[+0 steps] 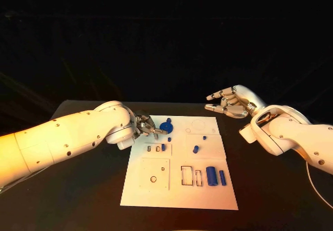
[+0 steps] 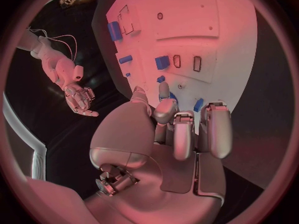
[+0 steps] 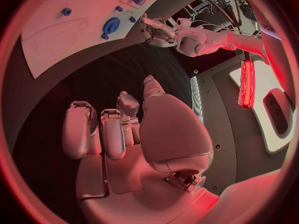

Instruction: Assemble the parts on the task board

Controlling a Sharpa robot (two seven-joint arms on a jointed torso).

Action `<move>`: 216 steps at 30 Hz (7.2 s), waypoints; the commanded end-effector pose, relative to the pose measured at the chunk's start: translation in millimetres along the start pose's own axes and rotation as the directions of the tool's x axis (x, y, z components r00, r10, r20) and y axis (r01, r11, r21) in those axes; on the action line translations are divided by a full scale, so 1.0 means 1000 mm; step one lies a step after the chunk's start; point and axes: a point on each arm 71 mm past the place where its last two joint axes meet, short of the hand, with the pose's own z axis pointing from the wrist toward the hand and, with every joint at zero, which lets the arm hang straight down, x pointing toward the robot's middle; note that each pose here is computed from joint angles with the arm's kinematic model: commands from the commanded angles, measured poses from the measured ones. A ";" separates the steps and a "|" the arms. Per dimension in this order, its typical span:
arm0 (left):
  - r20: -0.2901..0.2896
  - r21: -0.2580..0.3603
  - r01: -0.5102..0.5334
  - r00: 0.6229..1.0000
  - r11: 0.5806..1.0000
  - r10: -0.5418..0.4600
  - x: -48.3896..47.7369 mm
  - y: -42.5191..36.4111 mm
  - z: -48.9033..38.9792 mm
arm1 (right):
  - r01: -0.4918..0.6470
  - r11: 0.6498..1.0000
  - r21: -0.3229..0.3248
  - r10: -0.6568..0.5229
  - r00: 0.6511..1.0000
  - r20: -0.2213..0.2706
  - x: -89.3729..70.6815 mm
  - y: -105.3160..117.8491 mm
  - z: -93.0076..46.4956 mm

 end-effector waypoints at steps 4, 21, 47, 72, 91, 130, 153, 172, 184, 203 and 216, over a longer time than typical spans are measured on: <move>-0.077 -0.078 -0.144 0.987 0.986 0.138 0.0043 -0.0014 0.0074 | -0.006 1.000 0.021 0.006 1.000 -0.004 0.001 -0.002 0.001; -0.129 -0.071 -0.203 0.973 0.977 0.193 0.0140 -0.0159 0.0160 | -0.007 0.998 0.062 0.009 0.999 -0.037 0.008 -0.007 0.006; -0.160 -0.076 -0.238 0.961 0.968 0.224 0.0204 -0.0213 0.0230 | -0.021 0.996 0.086 0.026 0.998 -0.059 0.013 -0.011 0.008; -0.174 -0.074 -0.250 0.956 0.965 0.235 0.0230 -0.0240 0.0249 | -0.015 0.996 0.085 0.022 0.997 -0.081 0.019 -0.012 0.008; -0.191 -0.067 -0.248 0.954 0.967 0.231 0.0251 -0.0229 0.0229 | -0.017 0.996 0.085 0.024 0.996 -0.087 0.021 -0.013 0.008; -0.026 0.127 0.199 0.980 0.972 -0.197 0.0125 0.0179 -0.0142 | 0.342 0.905 -0.254 -0.399 0.890 -0.223 0.076 0.036 -0.004; -0.017 0.417 0.726 0.608 0.547 -0.794 0.0021 0.0662 -0.0581 | 0.518 0.685 -0.513 -0.689 0.690 -0.223 0.172 0.061 -0.006; -0.004 0.438 0.742 0.566 0.507 -0.825 -0.0009 0.0705 -0.0616 | 0.622 0.559 -0.549 -0.808 0.556 -0.193 0.189 0.058 -0.006; -0.002 0.429 0.746 0.565 0.509 -0.825 -0.0008 0.0714 -0.0611 | 0.635 0.539 -0.554 -0.827 0.524 -0.204 0.189 0.054 -0.007; -0.006 0.421 0.745 0.573 0.518 -0.819 0.0006 0.0696 -0.0602 | 0.624 0.539 -0.566 -0.826 0.522 -0.211 0.196 0.053 -0.003; -0.009 0.415 0.746 0.576 0.521 -0.818 0.0012 0.0691 -0.0597 | 0.618 0.541 -0.571 -0.824 0.525 -0.213 0.198 0.052 -0.002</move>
